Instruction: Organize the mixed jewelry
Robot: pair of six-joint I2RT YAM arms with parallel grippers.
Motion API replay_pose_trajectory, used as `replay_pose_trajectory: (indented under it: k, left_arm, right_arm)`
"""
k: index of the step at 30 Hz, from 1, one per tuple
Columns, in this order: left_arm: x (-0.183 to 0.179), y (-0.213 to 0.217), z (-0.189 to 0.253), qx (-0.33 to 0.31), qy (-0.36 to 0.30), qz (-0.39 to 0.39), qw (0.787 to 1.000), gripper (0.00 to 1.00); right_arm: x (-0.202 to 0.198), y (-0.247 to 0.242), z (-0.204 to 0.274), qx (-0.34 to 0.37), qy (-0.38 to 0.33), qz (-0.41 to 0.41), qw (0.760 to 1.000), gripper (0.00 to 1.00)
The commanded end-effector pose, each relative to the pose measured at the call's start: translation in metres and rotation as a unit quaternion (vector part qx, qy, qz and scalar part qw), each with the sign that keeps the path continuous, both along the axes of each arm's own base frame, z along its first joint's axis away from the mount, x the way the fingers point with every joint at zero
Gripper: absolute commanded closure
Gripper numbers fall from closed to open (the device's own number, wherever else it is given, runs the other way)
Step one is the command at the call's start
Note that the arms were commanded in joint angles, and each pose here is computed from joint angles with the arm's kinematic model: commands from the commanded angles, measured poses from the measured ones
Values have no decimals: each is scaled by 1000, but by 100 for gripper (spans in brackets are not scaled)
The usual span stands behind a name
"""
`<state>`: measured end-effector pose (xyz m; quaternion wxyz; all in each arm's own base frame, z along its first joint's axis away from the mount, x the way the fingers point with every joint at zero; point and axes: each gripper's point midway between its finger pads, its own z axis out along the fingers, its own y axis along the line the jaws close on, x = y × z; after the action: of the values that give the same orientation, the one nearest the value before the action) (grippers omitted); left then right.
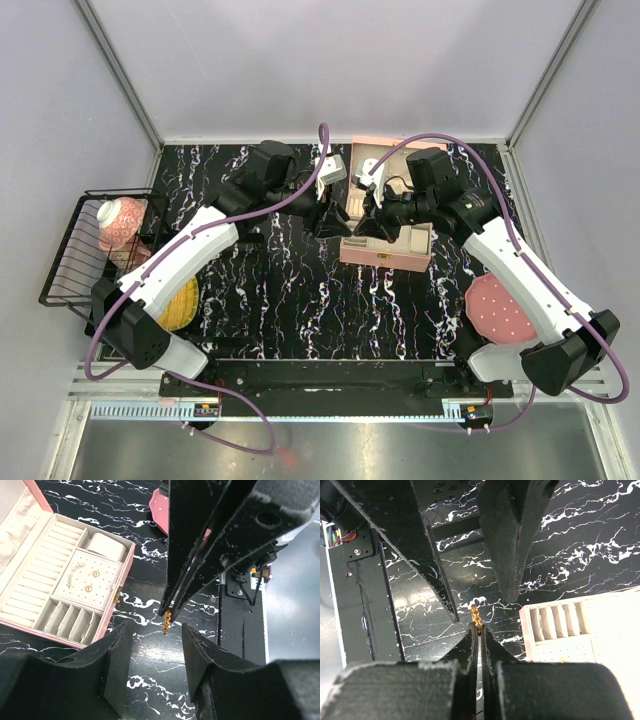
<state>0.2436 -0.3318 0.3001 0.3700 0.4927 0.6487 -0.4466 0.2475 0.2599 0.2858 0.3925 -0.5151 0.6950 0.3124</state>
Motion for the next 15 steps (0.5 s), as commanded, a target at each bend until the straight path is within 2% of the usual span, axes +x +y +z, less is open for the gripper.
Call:
replay_pose_trajectory:
  k: [1,15]
  left_arm:
    - [-10,-2,19,-32,-24,-22,999,54]
    - [-8,-8,22,-42,-14,-23,999,59]
  right_arm:
    - [9,3,27,29,-27,-8,999,100]
    - [9,3,25,30,-23,-7,999,100]
